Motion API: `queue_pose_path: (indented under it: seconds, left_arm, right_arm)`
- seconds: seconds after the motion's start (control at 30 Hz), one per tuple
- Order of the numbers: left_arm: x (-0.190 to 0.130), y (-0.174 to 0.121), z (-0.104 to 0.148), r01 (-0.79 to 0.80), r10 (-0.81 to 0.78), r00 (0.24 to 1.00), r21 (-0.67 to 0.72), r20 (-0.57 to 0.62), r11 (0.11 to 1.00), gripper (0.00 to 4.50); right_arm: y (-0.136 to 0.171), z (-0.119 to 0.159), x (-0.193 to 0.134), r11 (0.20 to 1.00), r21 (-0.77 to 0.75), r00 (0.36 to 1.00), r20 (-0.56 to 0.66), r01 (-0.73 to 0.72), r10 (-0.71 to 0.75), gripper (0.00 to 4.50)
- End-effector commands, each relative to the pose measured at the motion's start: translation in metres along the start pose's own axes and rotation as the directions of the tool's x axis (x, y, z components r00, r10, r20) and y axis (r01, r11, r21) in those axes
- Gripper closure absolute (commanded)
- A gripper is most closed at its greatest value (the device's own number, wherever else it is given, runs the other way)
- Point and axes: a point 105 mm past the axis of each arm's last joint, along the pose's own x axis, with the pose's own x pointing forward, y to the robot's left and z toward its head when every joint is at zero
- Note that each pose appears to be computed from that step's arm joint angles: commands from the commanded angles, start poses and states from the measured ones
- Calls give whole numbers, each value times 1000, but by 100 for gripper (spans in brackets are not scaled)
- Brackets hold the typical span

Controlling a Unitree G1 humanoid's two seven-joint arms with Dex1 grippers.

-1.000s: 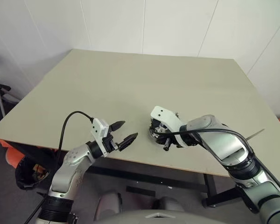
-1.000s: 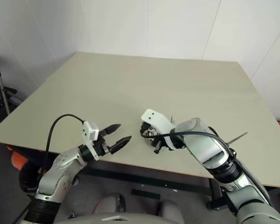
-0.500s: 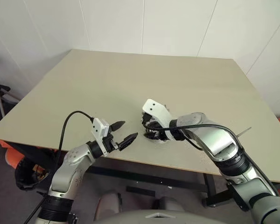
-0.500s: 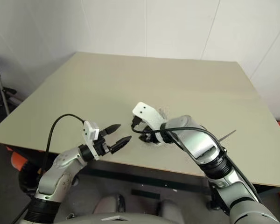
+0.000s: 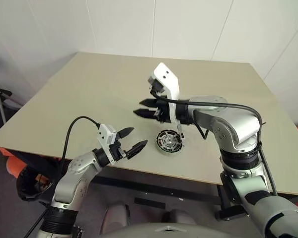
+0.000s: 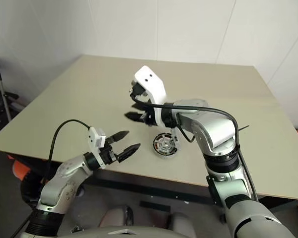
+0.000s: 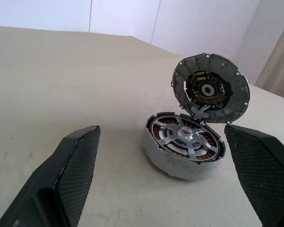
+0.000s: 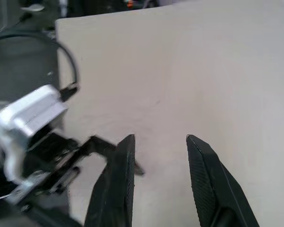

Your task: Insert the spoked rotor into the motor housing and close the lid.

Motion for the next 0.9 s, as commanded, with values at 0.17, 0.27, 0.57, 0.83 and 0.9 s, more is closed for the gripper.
queue_pose_path:
  seconds: [0.17,0.27,0.57,0.83,0.9]
  left_arm:
    - [2,0,11,15,-16,999,33,31,999,0]
    - [2,0,12,18,-19,999,37,30,999,0]
    - [1,-1,11,35,-36,999,46,20,998,0]
    - [1,1,10,61,-62,998,55,3,997,0]
    - [1,1,9,65,-66,998,57,1,996,0]
  right_arm:
    - [-78,-45,-38,878,-384,918,-151,287,-366,447]
    - [-91,-75,-62,845,-483,882,-265,228,-390,447]
    - [-47,-120,-99,941,-336,884,-449,-30,-132,447]
    - [-34,-116,-89,976,-209,932,-338,63,-133,447]
    - [-32,-115,-86,978,-192,938,-319,76,-136,447]
